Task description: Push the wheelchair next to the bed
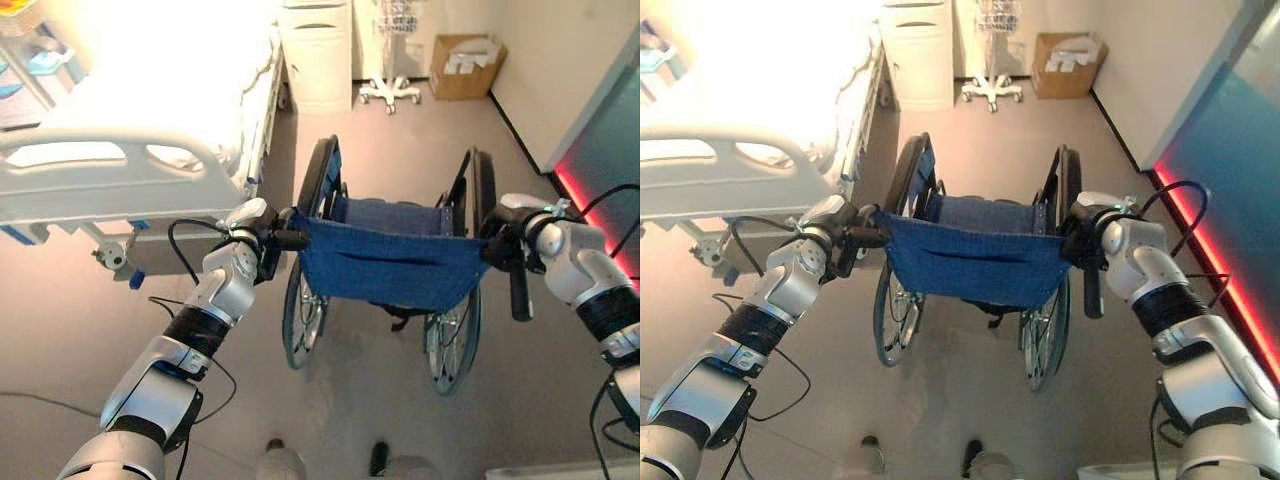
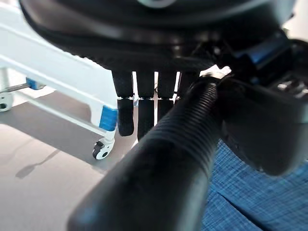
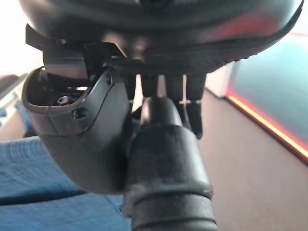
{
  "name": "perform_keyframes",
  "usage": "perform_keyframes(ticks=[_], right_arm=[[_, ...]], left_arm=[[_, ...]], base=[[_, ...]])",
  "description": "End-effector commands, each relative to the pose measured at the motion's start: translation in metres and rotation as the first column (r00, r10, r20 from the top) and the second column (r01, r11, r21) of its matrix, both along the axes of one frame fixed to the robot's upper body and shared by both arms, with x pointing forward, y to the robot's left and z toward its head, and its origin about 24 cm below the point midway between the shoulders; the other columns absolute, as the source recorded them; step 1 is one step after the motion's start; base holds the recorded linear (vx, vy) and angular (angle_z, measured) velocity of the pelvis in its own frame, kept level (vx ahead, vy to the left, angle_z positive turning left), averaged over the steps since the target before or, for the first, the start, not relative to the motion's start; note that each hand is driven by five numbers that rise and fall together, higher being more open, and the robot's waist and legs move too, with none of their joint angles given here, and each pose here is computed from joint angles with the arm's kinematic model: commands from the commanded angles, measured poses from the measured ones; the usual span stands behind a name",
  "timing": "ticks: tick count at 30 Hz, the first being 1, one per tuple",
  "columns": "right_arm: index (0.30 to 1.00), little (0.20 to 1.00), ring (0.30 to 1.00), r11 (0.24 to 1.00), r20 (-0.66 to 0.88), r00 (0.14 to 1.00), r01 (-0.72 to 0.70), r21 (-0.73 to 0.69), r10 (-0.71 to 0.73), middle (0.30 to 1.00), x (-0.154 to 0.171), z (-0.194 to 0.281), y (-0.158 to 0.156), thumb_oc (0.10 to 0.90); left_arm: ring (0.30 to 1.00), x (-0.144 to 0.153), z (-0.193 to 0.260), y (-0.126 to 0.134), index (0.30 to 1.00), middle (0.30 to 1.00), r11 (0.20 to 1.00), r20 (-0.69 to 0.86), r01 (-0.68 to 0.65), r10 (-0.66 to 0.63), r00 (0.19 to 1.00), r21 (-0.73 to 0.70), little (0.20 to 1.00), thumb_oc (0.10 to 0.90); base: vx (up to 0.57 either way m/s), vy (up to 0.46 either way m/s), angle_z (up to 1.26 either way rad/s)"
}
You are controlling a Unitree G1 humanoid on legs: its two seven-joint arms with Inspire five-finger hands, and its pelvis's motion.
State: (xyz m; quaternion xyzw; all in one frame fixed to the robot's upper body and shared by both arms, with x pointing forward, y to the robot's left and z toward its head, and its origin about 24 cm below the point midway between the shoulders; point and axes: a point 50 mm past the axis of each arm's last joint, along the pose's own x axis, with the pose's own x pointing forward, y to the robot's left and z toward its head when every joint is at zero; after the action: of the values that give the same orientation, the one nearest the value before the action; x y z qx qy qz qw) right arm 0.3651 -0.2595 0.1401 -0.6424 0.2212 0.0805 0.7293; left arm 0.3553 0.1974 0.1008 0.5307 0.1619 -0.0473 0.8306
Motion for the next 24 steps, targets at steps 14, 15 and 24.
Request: perform_keyframes(ticks=[14, 15, 24], right_arm=[[0.300, 0.300, 0.300, 0.907, 0.178, 0.903, -0.343, -0.244, 0.390, 0.300, 0.005, 0.000, 0.055, 0.400], [0.300, 0.300, 0.300, 0.908, 0.181, 0.903, -0.343, -0.239, 0.389, 0.300, 0.004, -0.001, 0.054, 0.400], [0.300, 0.300, 0.300, 0.953, 0.169, 0.945, -0.254, -0.167, 0.282, 0.300, 0.002, -0.008, 0.044, 0.400]], left_arm=[[0.300, -0.043, -0.078, 0.030, 0.300, 0.300, 0.988, -0.295, -0.055, 0.011, 0.955, -0.143, 0.300, 0.400], [0.300, -0.043, -0.079, 0.029, 0.300, 0.300, 0.989, -0.296, -0.054, 0.011, 0.955, -0.139, 0.300, 0.400], [0.300, -0.037, -0.083, 0.005, 0.300, 0.300, 0.990, -0.246, 0.041, -0.074, 0.966, -0.137, 0.300, 0.400]], base=[[0.48, 0.074, -0.48], [0.56, 0.060, 0.16], [0.44, -0.078, 0.49]])
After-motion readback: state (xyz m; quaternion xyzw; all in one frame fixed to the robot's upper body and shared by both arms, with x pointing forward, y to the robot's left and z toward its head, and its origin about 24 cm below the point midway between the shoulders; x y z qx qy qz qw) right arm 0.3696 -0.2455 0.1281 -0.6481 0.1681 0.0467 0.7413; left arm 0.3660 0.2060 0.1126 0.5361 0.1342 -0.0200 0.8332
